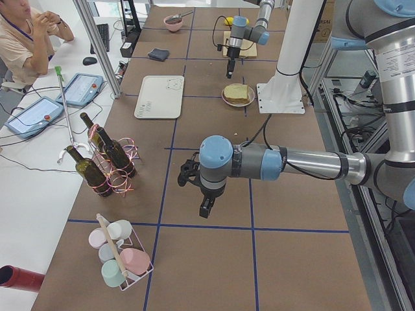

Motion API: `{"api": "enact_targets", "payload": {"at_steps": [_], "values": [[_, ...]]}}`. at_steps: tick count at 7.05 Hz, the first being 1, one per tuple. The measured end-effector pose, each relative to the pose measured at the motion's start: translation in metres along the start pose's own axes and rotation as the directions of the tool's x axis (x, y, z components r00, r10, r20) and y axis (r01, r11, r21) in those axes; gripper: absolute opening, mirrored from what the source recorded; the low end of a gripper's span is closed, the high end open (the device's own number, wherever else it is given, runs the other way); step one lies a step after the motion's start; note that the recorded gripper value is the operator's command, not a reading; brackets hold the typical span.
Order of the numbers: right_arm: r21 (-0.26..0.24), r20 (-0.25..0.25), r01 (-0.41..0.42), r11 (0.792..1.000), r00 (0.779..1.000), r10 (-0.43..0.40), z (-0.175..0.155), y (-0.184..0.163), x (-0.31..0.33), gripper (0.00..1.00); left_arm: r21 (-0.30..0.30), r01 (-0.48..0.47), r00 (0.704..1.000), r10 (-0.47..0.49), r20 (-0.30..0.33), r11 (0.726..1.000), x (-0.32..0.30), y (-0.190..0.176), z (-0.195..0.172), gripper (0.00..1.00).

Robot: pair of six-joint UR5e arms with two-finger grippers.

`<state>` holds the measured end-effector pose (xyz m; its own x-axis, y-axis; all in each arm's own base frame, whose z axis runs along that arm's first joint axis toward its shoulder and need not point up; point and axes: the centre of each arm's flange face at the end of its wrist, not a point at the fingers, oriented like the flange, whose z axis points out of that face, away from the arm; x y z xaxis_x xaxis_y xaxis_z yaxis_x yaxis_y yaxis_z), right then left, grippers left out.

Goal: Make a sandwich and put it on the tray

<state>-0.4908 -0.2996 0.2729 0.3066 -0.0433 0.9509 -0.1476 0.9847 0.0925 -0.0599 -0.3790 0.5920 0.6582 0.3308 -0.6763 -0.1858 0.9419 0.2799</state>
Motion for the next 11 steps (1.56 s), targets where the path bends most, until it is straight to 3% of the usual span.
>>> {"api": "enact_targets", "payload": {"at_steps": [1, 3, 4, 6, 7, 9, 10, 11], "values": [[-0.019, -0.079, 0.012, 1.0, 0.997, -0.013, -0.017, -0.023, 0.005, 1.0, 0.014, -0.019, 1.0, 0.019, 0.006, 1.0, 0.002, -0.004, -0.002, 1.0], [-0.077, -0.26, 0.062, 0.995, 0.962, -0.08, -0.064, -0.091, 0.037, 1.0, 0.094, -0.112, 0.993, 0.109, 0.037, 0.989, 0.013, -0.029, -0.017, 1.0], [-0.109, -0.316, 0.115, 0.987, 0.938, -0.144, -0.091, -0.126, 0.066, 1.0, 0.162, -0.188, 0.982, 0.18, 0.065, 0.969, 0.021, -0.045, -0.029, 1.0], [-0.169, -0.392, 0.213, 0.962, 0.881, -0.264, -0.152, -0.172, 0.153, 1.0, 0.324, -0.346, 0.938, 0.322, 0.127, 0.881, 0.036, -0.077, -0.049, 1.0], [-0.2, -0.41, 0.245, 0.949, 0.858, -0.308, -0.188, -0.184, 0.203, 1.0, 0.375, -0.32, 0.946, 0.311, 0.086, 0.87, 0.046, -0.088, -0.054, 1.0], [-0.248, -0.442, 0.278, 0.928, 0.82, -0.364, -0.277, -0.186, 0.318, 1.0, 0.413, -0.266, 0.953, 0.302, -0.024, 0.871, 0.098, -0.107, -0.049, 1.0], [-0.251, -0.473, 0.242, 0.937, 0.814, -0.336, -0.314, -0.169, 0.372, 1.0, 0.409, -0.247, 0.945, 0.312, -0.1, 0.878, 0.136, -0.117, -0.04, 1.0], [-0.24, -0.503, 0.182, 0.954, 0.817, -0.282, -0.345, -0.146, 0.419, 1.0, 0.375, -0.191, 0.936, 0.284, -0.209, 0.907, 0.183, -0.128, -0.027, 1.0]]}}
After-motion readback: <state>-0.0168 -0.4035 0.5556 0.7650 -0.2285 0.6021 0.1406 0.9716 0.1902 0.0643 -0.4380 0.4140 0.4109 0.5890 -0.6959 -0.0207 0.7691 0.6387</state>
